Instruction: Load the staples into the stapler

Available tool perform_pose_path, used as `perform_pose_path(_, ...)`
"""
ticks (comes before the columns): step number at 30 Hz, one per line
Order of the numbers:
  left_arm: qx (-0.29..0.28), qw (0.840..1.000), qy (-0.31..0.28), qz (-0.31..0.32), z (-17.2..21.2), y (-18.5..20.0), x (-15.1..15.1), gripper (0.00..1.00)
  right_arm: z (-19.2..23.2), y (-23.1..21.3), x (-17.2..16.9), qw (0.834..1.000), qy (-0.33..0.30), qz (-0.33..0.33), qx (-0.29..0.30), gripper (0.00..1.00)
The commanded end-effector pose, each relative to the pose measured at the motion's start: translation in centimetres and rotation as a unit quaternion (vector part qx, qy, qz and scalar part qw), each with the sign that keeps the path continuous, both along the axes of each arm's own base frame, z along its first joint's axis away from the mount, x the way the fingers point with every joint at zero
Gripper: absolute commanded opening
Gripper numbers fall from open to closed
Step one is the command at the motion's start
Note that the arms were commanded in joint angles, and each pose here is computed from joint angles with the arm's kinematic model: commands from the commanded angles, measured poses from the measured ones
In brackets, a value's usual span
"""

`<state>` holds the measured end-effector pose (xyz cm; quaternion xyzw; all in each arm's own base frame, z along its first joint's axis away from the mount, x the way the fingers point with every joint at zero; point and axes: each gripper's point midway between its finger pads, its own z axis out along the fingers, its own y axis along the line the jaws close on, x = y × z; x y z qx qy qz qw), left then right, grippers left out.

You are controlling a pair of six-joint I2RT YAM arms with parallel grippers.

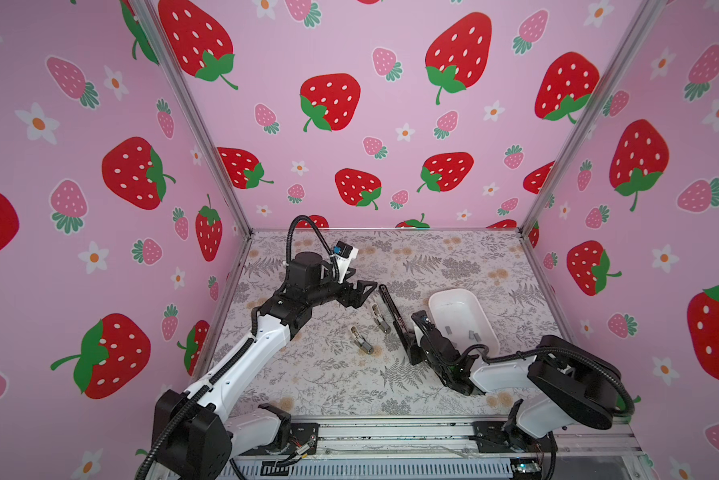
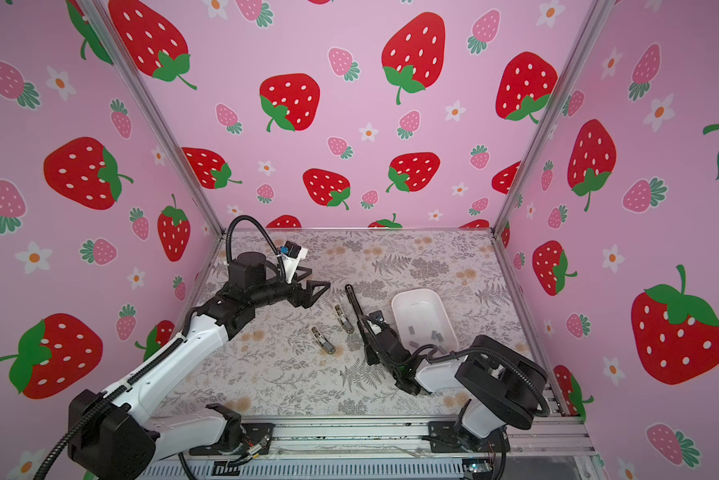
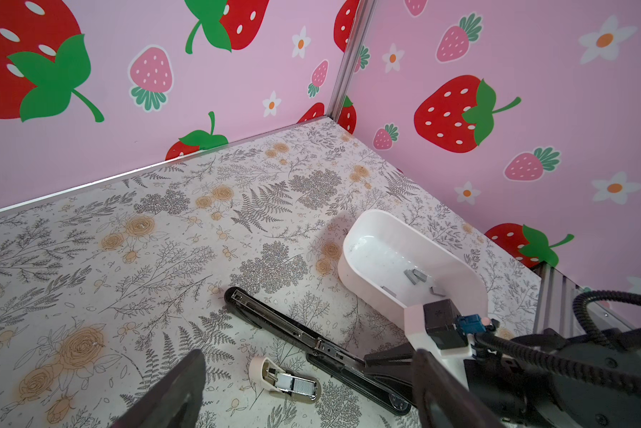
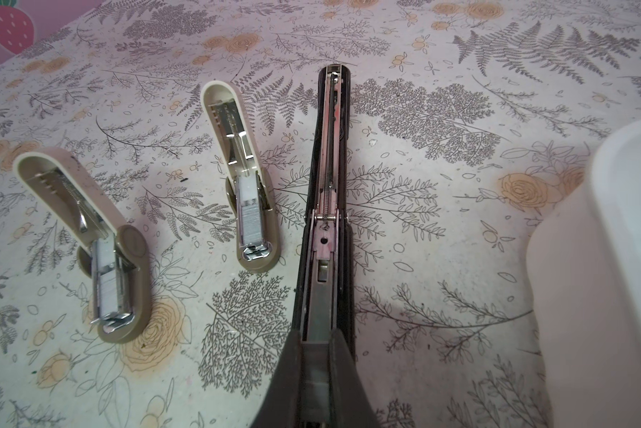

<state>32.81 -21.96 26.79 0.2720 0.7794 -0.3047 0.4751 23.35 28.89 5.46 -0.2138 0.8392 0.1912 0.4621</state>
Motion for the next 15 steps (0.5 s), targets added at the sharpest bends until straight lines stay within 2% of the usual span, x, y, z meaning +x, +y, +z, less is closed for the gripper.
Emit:
perform_pose_path(1, -0.004, 1.0, -0.015, -0.011, 1.2, -0.3, -0.4, 0.88, -0.5, -0.4, 0.0, 1.0, 0.006, -0.014, -0.008, 0.11)
perform_pose_path(6, -0.004, 1.0, -0.016, -0.011, 1.3, -0.3, -0.4, 0.88, -0.2, -0.4, 0.0, 1.0, 0.006, -0.015, -0.006, 0.26)
perform_pose_path(15, -0.004, 1.0, -0.016, -0.01, 1.3, -0.2, -0.4, 0.88, 2.0, -0.9, 0.3, 1.0, -0.009, -0.028, 0.002, 0.3)
